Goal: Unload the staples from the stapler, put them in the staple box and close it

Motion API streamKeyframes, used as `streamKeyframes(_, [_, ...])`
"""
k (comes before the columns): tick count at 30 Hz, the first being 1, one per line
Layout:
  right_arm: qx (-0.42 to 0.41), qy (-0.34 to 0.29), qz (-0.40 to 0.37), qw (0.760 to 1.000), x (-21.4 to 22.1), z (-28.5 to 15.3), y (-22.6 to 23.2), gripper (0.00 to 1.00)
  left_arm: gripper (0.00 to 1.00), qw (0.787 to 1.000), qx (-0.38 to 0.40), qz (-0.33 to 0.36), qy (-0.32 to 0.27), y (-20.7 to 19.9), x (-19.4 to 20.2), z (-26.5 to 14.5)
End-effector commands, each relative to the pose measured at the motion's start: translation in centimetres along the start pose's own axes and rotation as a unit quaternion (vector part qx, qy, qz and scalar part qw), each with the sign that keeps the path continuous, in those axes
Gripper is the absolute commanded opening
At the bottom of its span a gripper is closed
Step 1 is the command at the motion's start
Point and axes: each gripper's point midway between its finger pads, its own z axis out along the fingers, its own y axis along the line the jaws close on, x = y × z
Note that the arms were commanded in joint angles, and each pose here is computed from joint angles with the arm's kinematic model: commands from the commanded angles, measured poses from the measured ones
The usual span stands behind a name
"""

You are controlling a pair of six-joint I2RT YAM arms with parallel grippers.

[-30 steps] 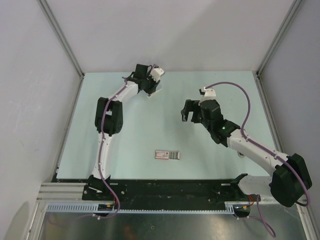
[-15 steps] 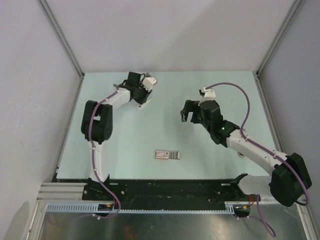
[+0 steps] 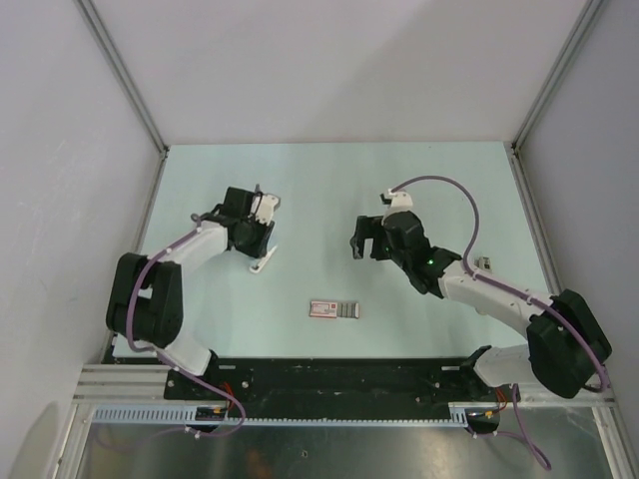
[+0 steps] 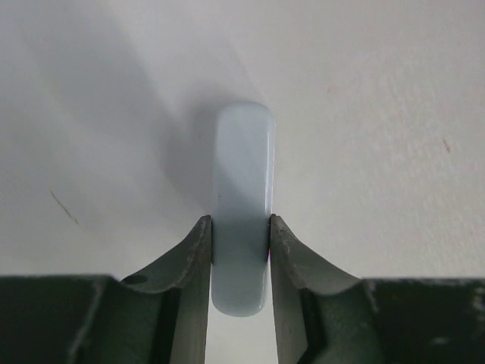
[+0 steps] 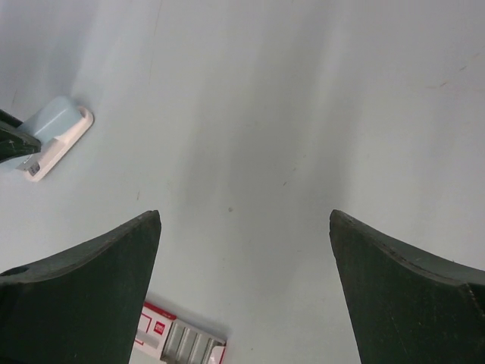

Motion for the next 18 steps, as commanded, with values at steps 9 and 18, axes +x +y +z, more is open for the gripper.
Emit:
streamKeyframes(9, [-0.035, 0.024, -0.027, 0.999, 4.5, 0.8, 5.7, 0.98, 0.54, 0.992, -0.053, -0.097, -0.058, -0.3, 1.7, -4.4])
streamKeyframes(18, [0.017, 0.079, -0.052, 0.995, 6.4, 2.6, 10.2, 0.99, 0.99, 0.982, 0.054, -0.105, -0.146, -2.2, -1.5, -11.4])
